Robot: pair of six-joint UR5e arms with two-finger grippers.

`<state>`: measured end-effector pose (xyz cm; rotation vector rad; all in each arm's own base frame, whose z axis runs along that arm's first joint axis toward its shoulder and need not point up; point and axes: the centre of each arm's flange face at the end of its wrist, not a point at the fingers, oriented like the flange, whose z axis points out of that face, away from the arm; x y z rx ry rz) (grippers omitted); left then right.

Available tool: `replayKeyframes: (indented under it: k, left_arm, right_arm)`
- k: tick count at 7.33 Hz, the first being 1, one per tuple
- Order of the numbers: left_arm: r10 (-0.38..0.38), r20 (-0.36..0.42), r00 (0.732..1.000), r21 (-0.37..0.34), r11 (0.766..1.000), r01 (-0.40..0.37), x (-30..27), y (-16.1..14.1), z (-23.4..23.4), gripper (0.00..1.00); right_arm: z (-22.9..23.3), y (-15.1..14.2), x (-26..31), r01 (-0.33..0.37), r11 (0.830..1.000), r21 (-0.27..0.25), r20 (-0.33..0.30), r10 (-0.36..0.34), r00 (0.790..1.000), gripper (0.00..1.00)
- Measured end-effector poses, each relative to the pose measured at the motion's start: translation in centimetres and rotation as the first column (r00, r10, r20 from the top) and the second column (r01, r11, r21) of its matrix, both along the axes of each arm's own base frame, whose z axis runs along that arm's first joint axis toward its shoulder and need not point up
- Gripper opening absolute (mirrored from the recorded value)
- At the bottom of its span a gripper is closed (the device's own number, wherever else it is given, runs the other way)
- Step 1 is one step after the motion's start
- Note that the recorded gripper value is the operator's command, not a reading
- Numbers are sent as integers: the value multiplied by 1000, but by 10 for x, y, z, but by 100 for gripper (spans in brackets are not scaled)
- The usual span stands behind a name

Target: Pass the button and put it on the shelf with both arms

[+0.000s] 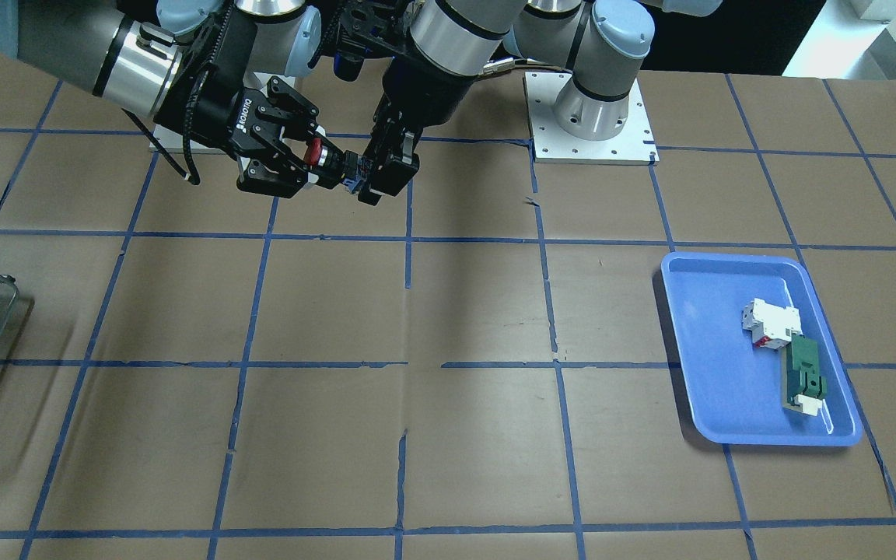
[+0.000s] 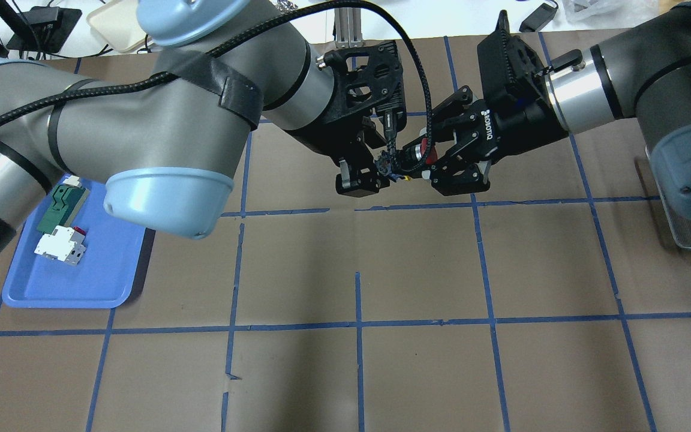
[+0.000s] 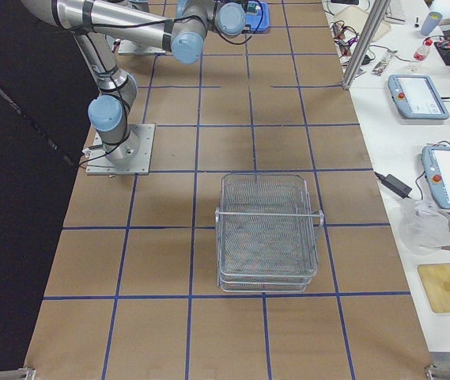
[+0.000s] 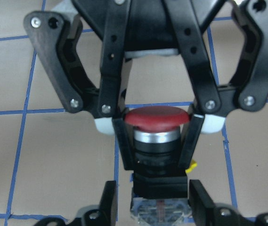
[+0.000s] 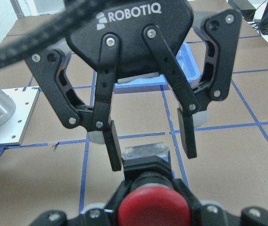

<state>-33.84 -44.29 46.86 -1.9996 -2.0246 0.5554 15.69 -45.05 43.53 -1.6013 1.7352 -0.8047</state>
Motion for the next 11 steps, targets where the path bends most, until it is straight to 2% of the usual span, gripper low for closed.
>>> replayKeyframes:
  k: [1, 2, 3, 4, 5, 6, 7, 8, 9, 10, 11]
  left_arm:
    - [44, 25, 999, 12, 999, -44, 4, -2, -2, 75]
    - [145, 71, 987, 27, 989, -147, 12, -5, -4, 79]
    - [250, 138, 958, 44, 965, -258, 26, -9, -9, 95]
    - [342, 216, 915, 63, 930, -363, 47, -15, -15, 100]
    - [440, 279, 853, 69, 877, -475, 72, -26, -20, 100]
    - [538, 316, 781, 60, 810, -583, 101, -38, -22, 100]
    - [618, 344, 707, 40, 742, -669, 135, -51, -22, 100]
    - [675, 371, 638, 20, 681, -732, 166, -58, -21, 100]
    - [729, 390, 563, 8, 609, -793, 191, -60, -17, 100]
    - [784, 388, 484, 1, 525, -851, 210, -60, -10, 100]
    - [828, 382, 409, -1, 443, -896, 228, -60, -6, 100]
  right_arm:
    - [-1, -1, -2, 0, 1000, 0, -18, 0, 1000, 0]
    - [-1, -2, -8, 2, 1000, -1, -57, -2, 998, 0]
    - [2, -5, -16, 8, 1000, -6, -107, -9, 994, 0]
    - [9, -10, -30, 28, 1000, -13, -163, -29, 986, 0]
    - [17, -17, -54, 73, 997, -18, -224, -75, 972, 0]
    - [25, -24, -87, 135, 990, -29, -290, -137, 947, 0]
    - [35, -31, -131, 211, 976, -48, -353, -214, 911, 0]
    - [44, -34, -179, 294, 954, -63, -410, -294, 863, 0]
    - [47, -35, -234, 377, 924, -66, -484, -360, 798, 0]
    - [44, -38, -283, 435, 899, -52, -575, -383, 723, 0]
    - [42, -46, -324, 465, 884, -39, -665, -370, 649, 0]
